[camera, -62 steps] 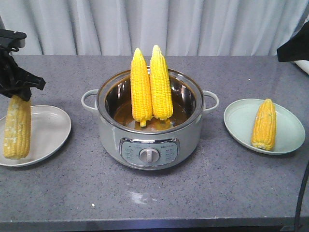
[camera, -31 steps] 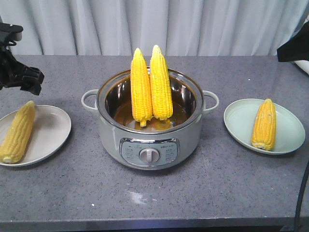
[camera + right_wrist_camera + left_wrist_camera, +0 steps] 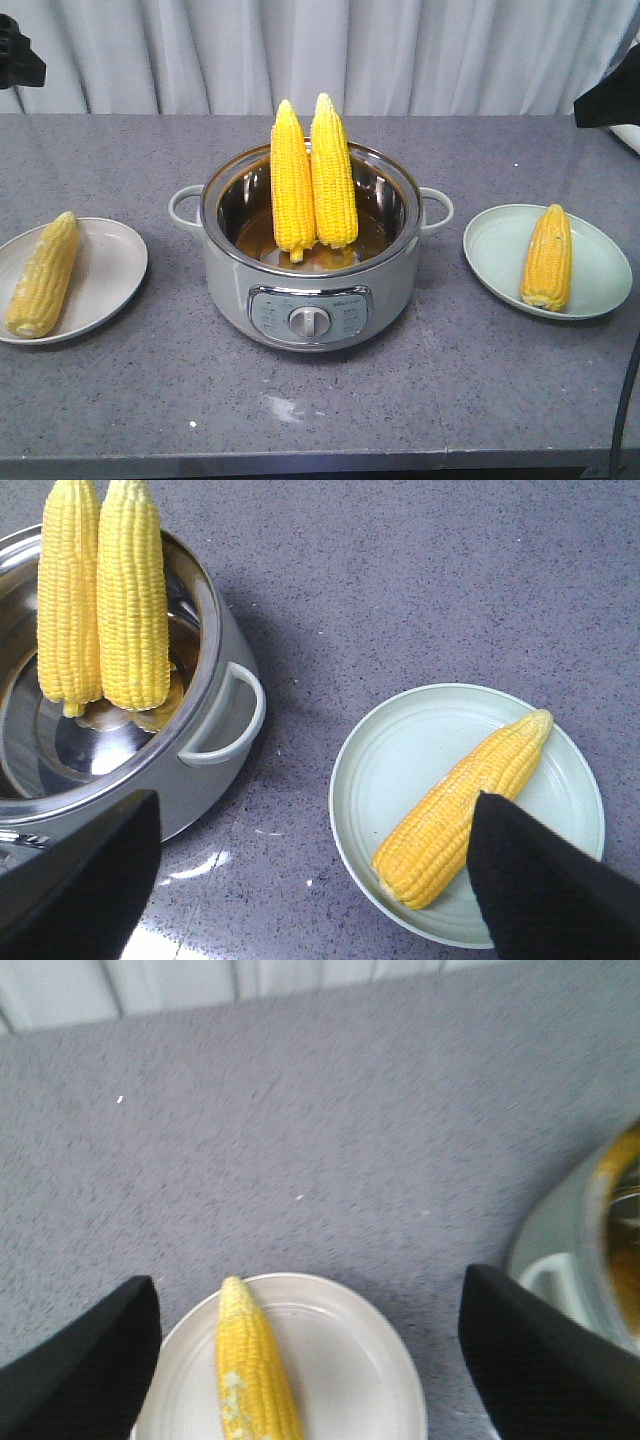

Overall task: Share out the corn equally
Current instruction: 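Reach the right gripper to the cob nearest the green plate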

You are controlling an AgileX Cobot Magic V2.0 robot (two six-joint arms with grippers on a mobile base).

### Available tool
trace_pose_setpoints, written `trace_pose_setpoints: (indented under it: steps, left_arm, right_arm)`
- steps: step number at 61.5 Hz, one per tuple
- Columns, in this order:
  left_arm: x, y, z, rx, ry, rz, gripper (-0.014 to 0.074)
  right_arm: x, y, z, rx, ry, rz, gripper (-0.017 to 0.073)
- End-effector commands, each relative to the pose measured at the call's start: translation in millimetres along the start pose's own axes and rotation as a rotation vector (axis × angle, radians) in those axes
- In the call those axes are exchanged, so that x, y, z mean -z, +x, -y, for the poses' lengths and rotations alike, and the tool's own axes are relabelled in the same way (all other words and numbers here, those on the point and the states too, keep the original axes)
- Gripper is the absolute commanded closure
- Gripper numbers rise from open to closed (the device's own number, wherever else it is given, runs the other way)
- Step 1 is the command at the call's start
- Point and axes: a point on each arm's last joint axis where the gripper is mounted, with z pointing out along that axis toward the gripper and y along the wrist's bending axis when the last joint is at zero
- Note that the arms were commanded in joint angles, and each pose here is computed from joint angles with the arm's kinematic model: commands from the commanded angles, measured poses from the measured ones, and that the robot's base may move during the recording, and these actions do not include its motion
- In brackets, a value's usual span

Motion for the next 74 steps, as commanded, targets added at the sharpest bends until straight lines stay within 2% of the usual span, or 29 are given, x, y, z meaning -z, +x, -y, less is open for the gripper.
trace_pose_setpoints:
  steps: [1,12,15,17,23,32,39,50,74]
  left_arm:
    - [36,-5,7.6,0.002,0.023,0.158,0.0019]
    - [45,9,10.5,0.013,0.016,0.206,0.0019]
    - [47,10,10.6,0.013,0.014,0.214,0.0019]
    - [47,10,10.7,0.013,0.014,0.215,0.0019]
    - [47,10,10.7,0.013,0.014,0.215,0.0019]
    - [47,10,10.6,0.012,0.014,0.215,0.0019]
    - [47,10,10.7,0.012,0.015,0.213,0.0019]
    - [47,10,10.7,0.012,0.015,0.213,0.0019]
    - [47,10,10.7,0.013,0.015,0.214,0.0019]
  right_arm:
    - [14,-9,-5.3,0.016,0.012,0.099,-0.0035]
    - [13,-10,-6.0,0.007,-0.005,0.105,-0.0035]
    - [10,-11,-6.5,-0.001,-0.027,0.11,-0.0035]
    - [1,-14,-7.7,-0.01,-0.075,0.107,-0.0035]
    - [-20,-18,-15.7,0.032,-0.123,0.084,-0.0034]
    - [-64,-29,-40.0,0.1,-0.168,0.094,-0.0034]
    - [-98,-38,-57.6,0.118,-0.183,0.143,-0.0034]
    - [-137,-50,-71.9,0.146,-0.208,0.149,-0.0034]
    - [-187,-79,-71.6,0.123,-0.266,0.103,-0.0034]
